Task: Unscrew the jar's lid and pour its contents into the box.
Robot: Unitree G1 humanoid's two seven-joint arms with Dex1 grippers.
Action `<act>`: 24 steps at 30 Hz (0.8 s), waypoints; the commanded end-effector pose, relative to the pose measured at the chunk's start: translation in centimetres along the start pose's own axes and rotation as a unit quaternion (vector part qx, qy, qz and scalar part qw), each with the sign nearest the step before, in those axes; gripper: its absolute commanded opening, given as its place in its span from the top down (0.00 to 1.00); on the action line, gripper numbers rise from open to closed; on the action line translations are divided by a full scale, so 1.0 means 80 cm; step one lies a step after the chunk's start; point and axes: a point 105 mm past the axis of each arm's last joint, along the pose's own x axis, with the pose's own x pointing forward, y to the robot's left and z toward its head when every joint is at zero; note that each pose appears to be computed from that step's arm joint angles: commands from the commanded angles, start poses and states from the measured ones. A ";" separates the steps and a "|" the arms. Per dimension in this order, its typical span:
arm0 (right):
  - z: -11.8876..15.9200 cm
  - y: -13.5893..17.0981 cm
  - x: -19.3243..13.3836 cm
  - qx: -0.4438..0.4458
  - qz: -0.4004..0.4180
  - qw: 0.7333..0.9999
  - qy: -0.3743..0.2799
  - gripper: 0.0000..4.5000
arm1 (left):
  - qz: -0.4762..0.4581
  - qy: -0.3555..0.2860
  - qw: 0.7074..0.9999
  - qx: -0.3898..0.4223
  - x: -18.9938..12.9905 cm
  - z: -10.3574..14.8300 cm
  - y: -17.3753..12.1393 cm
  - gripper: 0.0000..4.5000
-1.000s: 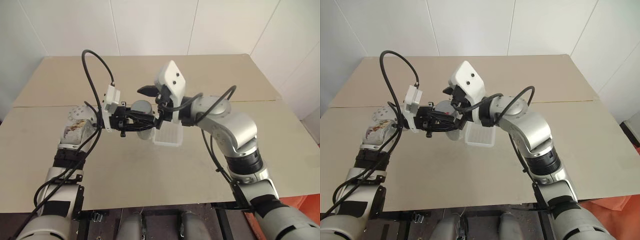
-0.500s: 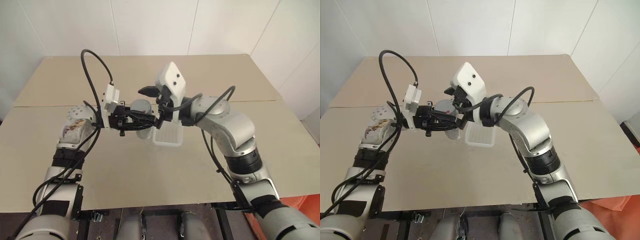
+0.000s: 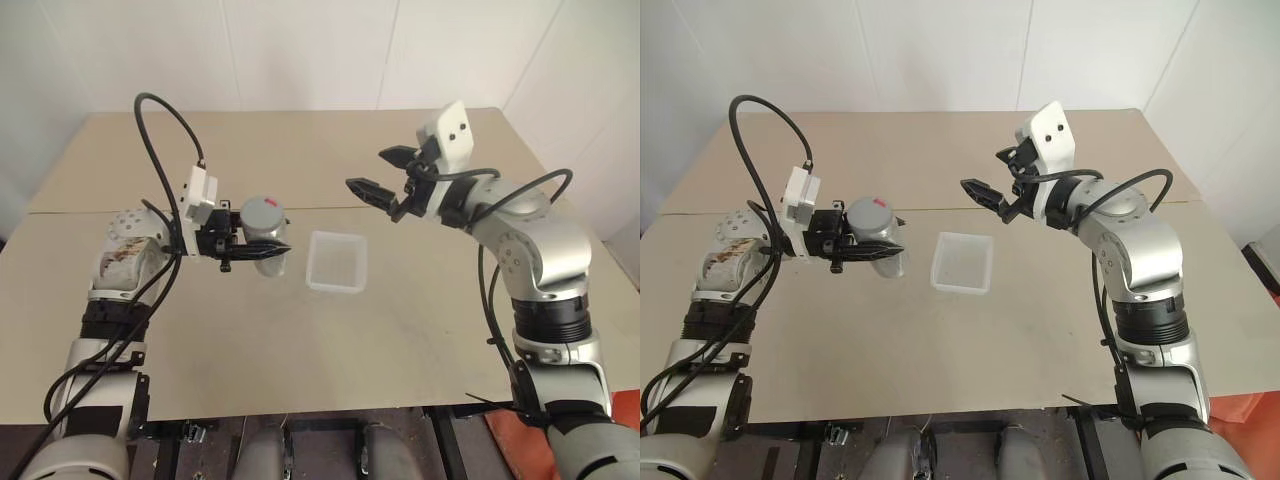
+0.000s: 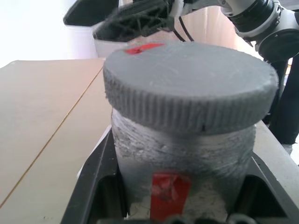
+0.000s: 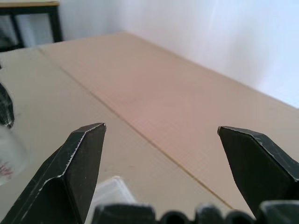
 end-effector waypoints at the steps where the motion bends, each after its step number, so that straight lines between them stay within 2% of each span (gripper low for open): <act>1: 0.021 0.013 -0.010 -0.013 0.014 0.999 -0.030 0.01 | -0.009 -0.013 1.000 0.020 0.001 0.016 -0.001 0.56; 8: 0.043 0.086 -0.002 -0.018 0.126 0.990 -0.059 0.01 | -0.013 -0.021 1.000 0.018 0.014 0.014 0.002 0.56; 12: 0.052 0.117 0.009 -0.024 0.162 0.984 -0.069 0.01 | -0.018 -0.029 0.999 0.019 0.021 0.014 0.003 0.56; 18: 0.052 0.127 0.041 -0.046 0.152 0.986 -0.056 0.01 | -0.022 -0.033 0.999 0.020 0.025 0.016 0.004 0.56; 24: 0.051 0.142 0.053 -0.055 0.166 0.983 -0.053 0.01 | -0.020 -0.032 0.999 0.022 0.023 0.016 0.004 0.56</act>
